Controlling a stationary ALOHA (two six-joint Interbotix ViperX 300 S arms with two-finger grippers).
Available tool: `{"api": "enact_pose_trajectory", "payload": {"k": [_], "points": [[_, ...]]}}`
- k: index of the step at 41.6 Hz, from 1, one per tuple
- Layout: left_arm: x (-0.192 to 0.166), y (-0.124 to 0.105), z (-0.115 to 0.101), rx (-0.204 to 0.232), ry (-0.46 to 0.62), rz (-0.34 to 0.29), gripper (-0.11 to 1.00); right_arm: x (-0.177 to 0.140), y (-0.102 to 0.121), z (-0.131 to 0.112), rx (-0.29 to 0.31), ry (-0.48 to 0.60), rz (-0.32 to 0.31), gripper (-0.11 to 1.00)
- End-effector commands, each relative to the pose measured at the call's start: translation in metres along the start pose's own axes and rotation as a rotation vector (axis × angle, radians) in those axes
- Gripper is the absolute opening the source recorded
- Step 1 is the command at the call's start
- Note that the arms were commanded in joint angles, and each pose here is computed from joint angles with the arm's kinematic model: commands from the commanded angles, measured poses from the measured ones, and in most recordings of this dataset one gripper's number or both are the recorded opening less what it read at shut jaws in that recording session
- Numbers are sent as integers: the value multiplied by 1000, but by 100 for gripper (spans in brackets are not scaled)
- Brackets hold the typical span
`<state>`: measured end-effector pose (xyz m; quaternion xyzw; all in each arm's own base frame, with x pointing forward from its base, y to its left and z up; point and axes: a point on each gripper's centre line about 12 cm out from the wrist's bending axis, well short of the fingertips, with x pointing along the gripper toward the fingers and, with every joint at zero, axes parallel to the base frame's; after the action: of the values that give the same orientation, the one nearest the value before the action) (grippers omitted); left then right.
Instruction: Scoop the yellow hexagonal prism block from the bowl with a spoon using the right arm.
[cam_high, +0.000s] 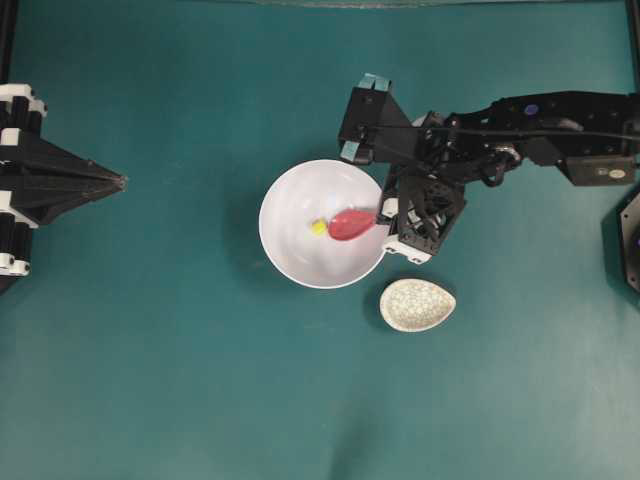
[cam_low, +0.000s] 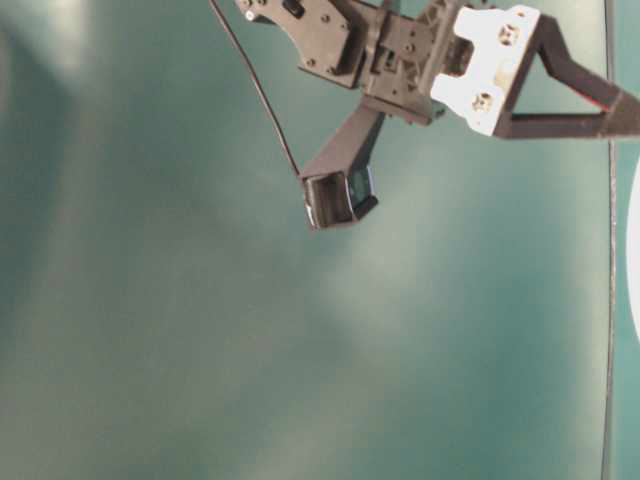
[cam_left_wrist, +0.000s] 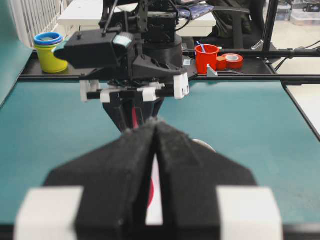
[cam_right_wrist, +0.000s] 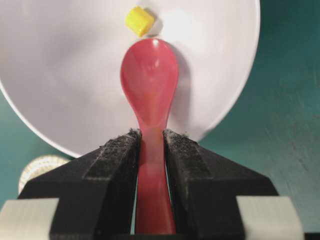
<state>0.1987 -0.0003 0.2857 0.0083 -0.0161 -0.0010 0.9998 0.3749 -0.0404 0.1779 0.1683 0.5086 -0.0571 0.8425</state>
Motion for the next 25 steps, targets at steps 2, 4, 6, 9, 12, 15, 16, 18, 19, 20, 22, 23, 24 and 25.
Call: {"api": "enact_pose_trajectory", "payload": {"k": [2,4,6,9,12,15,16,18,19,20,22,23,24,25], "points": [[2,0,7,5,-21,0,0,-4,2,11,-6,-47,3,23],[2,0,7,5,-21,0,0,-2,1,13,-6,-56,2,23],[2,0,7,5,-21,1,0,0,1,14,-5,-63,1,23],[2,0,7,5,-21,0,0,1,2,17,-9,-82,2,23],[2,0,6,5,-20,-1,0,1,4,21,-15,-106,4,23],[2,0,7,5,-21,0,0,2,4,25,-18,-133,4,23],[2,0,7,5,-21,1,0,1,5,27,-18,-144,4,23],[2,0,7,5,-21,0,0,1,5,28,-18,-158,4,23],[2,0,7,5,-21,1,0,1,5,30,-18,-168,4,23],[2,0,7,5,-21,0,0,0,4,30,-18,-176,4,23],[2,0,6,3,-20,1,0,0,5,32,-18,-193,4,23],[2,0,7,5,-21,0,0,0,5,33,-17,-202,5,23],[2,0,7,5,-21,0,0,-1,5,34,-17,-208,5,23],[2,0,7,5,-21,0,0,-1,5,35,-18,-216,4,23]]}}
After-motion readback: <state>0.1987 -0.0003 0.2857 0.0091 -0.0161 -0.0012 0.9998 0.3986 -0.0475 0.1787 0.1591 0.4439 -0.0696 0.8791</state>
